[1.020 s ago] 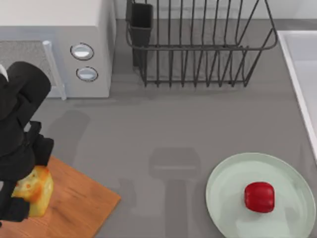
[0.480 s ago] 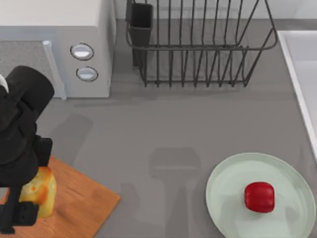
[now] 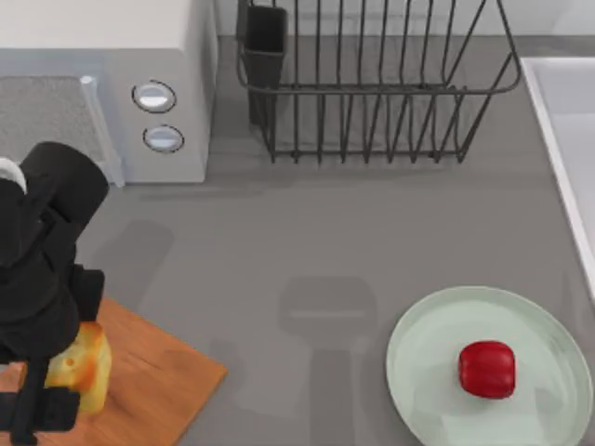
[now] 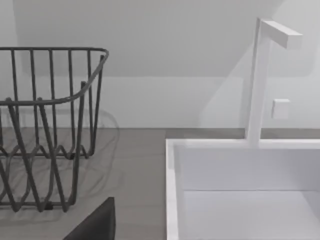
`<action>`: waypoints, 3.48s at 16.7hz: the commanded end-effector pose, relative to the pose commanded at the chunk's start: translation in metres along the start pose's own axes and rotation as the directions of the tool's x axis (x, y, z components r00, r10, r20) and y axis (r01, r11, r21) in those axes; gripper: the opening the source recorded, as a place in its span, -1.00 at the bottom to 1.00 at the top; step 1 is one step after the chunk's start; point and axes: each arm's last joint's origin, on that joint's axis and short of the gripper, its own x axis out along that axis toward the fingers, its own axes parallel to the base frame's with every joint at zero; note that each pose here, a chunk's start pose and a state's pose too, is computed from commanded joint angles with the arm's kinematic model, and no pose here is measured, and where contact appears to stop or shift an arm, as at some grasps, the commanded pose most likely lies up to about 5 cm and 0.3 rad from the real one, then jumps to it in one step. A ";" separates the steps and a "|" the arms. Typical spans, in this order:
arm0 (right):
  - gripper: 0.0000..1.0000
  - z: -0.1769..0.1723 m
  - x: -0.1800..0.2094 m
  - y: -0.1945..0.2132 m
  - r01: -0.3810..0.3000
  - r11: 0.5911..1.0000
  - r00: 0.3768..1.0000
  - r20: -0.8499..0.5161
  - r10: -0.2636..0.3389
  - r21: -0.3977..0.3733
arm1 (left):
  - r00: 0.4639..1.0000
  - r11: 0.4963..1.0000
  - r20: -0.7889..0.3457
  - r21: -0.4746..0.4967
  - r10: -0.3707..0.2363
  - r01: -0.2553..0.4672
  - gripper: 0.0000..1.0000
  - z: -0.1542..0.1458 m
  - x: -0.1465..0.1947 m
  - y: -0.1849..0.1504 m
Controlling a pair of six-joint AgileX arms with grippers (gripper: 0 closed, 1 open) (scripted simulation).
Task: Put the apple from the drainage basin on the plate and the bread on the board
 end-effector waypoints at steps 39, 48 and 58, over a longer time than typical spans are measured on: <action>1.00 0.000 0.000 0.000 0.000 1.000 1.000 0.000 0.000 0.000 | 0.985 0.981 -0.049 0.099 -0.165 0.169 1.00 0.009 0.009 0.008; 1.00 0.000 0.000 0.000 0.000 1.000 1.000 0.000 0.000 0.000 | 0.740 0.482 -0.113 0.691 -0.663 0.538 1.00 0.047 0.000 0.064; 1.00 0.000 0.000 0.000 0.000 1.000 1.000 0.000 0.000 0.000 | 0.068 0.005 0.000 0.998 -0.998 0.069 1.00 0.071 0.010 0.104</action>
